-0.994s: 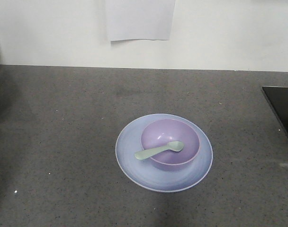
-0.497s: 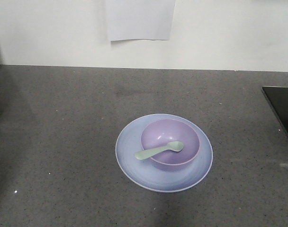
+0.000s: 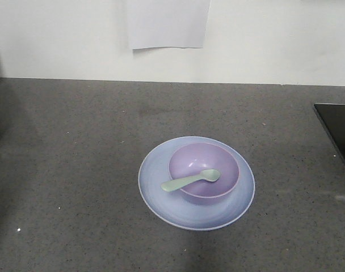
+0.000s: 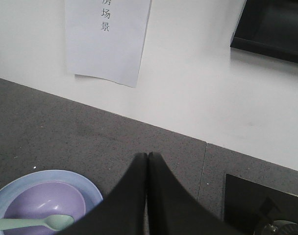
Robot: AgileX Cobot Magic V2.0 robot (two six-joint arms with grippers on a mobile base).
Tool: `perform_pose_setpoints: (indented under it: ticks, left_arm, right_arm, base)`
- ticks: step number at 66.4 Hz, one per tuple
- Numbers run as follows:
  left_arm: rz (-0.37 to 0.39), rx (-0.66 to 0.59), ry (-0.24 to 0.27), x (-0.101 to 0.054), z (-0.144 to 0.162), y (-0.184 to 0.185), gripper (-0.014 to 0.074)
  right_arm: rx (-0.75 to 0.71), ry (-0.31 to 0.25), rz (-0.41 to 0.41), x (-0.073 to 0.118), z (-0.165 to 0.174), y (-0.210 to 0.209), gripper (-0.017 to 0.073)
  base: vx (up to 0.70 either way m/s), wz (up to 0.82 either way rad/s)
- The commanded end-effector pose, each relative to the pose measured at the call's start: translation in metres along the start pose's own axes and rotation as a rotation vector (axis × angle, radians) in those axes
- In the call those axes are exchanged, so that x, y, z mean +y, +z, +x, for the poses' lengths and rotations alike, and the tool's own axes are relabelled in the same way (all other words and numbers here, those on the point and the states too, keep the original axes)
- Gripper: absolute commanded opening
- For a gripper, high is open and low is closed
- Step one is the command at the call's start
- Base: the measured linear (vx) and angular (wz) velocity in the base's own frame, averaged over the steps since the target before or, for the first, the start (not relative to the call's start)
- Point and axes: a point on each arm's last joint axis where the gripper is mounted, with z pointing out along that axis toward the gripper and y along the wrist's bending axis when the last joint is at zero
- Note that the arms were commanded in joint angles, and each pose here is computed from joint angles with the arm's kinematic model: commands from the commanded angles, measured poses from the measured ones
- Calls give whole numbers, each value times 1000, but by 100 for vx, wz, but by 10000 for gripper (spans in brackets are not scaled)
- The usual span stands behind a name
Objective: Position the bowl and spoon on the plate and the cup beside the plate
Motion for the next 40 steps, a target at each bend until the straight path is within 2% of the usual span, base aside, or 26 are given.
perform_pose_setpoints:
  ticks: [1,11,21,32,40]
  left_arm:
    - [1,-127,-16,2,-10,-26,310]
    - [1,-133,-16,2,-10,-26,-3]
    - [22,-138,-2,0,-10,-29,-8]
    - [142,-198,71,-15,-12,-50,-8]
    - [245,-258,138,-35,-13,-76,-8]
  right_arm:
    - [-74,-7,18,-2,-10,-3,-10]
    - [-72,-7,18,-2,-10,-3,-10]
    - [-71,-7,18,-2,-10,-3,-10]
    - [-71,-7,18,-2,-10,-3,-10]
    - [-72,-7,18,-2,-10,-3,-10]
  base:
    - [0,0]
    - [0,0]
    - [0,0]
    - [0,0]
    - [0,0]
